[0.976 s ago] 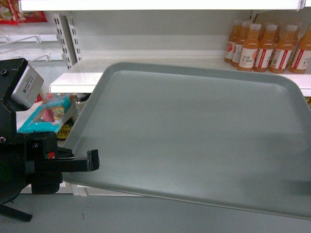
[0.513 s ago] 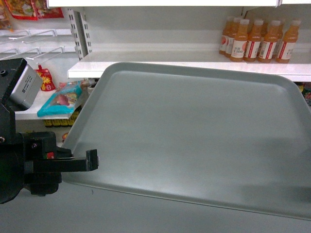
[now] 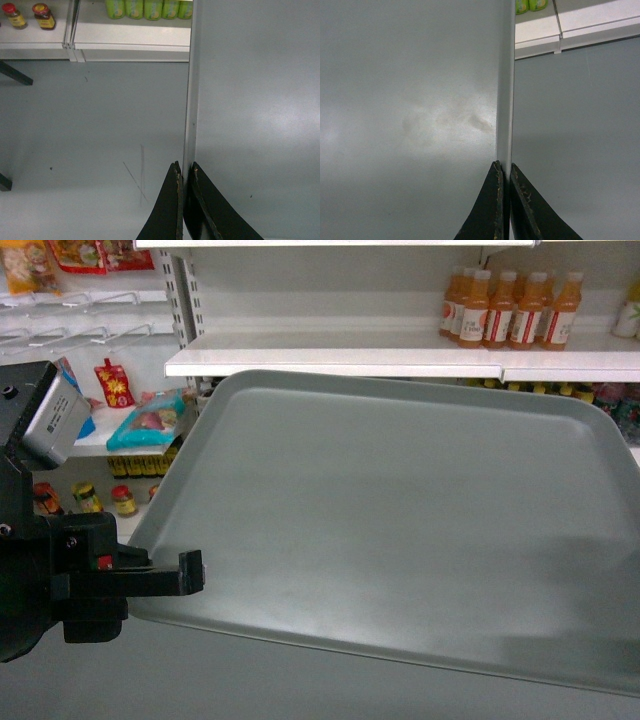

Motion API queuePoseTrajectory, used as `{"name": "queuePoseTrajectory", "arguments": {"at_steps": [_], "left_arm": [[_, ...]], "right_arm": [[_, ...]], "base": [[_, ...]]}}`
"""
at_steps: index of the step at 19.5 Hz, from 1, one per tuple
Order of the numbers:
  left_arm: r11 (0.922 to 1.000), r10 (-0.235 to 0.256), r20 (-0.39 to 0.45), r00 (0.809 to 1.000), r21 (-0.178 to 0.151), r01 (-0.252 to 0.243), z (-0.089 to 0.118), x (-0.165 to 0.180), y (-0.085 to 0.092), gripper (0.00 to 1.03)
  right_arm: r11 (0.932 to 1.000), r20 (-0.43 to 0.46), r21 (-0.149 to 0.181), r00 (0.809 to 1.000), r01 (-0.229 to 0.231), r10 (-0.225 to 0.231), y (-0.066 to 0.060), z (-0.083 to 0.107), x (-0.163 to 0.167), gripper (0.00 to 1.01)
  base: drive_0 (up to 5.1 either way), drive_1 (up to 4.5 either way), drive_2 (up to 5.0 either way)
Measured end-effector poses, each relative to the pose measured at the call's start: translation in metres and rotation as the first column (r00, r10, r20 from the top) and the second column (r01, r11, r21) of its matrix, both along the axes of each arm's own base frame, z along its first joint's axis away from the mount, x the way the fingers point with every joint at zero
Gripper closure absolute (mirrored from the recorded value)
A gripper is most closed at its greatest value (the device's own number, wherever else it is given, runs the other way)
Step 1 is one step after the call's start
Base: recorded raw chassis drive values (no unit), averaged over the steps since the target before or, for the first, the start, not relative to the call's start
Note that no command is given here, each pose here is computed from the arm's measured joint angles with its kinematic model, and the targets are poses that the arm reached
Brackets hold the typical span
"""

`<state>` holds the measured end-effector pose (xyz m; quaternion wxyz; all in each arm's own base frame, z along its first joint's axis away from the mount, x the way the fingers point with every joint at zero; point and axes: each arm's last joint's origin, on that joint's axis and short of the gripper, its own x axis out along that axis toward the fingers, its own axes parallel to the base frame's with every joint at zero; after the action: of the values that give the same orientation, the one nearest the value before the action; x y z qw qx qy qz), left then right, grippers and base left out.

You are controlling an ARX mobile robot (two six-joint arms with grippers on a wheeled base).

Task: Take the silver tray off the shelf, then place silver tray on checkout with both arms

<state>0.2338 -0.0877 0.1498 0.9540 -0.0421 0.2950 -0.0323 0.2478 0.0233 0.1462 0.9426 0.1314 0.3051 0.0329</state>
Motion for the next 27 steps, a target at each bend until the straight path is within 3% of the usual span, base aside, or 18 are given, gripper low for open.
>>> {"name": "queuePoseTrajectory", "arguments": {"at_steps": [23,27], "left_arm": [[1.0000,0.000,0.004,1.000,-0.002,0.000,0.0003,0.0002,-0.0001,1.00],[1.0000,0.001,0.002,1.000,0.001,-0.001,0.0002,-0.0010,0.0000,1.00]], "right_arm": [[1.0000,0.006,0.001,1.000,0.000,0.000,0.0000,0.0006,0.0003,0.99],[1.0000,0.004,0.001,1.000,-0.001,0.001,0.0000,0.0006,-0.0001,0.99]], "base": [[0.0,-4.29,4.4],[0.0,0.00,0.0]]}}
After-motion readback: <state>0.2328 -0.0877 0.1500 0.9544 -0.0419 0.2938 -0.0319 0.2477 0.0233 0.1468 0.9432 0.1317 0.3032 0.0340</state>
